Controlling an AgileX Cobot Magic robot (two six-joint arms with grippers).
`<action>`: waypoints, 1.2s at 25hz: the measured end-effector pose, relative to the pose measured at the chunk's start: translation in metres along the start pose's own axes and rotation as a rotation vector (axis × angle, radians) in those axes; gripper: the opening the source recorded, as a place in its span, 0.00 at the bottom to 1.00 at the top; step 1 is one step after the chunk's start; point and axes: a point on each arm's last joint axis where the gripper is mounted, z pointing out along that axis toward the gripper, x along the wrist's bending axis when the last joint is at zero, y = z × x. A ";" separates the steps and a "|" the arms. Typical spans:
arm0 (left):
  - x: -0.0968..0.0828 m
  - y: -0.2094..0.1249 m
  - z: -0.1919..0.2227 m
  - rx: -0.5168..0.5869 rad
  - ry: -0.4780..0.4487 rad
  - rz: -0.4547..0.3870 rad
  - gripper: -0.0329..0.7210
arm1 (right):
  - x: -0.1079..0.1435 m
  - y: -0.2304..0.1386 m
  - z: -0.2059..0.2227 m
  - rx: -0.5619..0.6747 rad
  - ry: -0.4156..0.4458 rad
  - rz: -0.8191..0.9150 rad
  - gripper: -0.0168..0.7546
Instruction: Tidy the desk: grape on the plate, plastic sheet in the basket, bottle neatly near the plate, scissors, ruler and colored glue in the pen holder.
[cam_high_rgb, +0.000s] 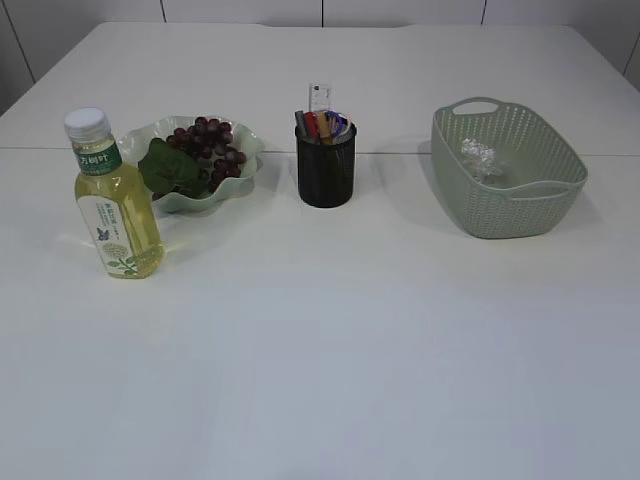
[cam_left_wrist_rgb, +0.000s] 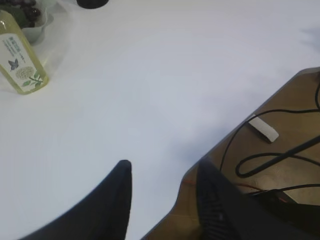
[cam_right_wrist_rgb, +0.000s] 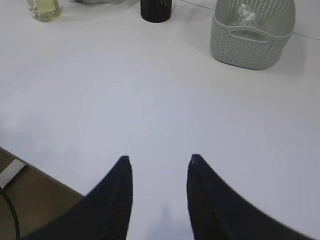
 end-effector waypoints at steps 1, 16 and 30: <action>0.001 -0.004 0.003 0.010 0.005 0.002 0.46 | 0.000 -0.001 0.001 0.006 -0.001 -0.001 0.42; 0.010 -0.029 -0.014 -0.104 0.160 -0.102 0.46 | -0.002 -0.003 0.003 0.019 -0.029 0.024 0.42; 0.011 -0.029 -0.014 -0.105 0.172 -0.120 0.43 | -0.003 -0.003 0.003 0.019 -0.029 0.029 0.42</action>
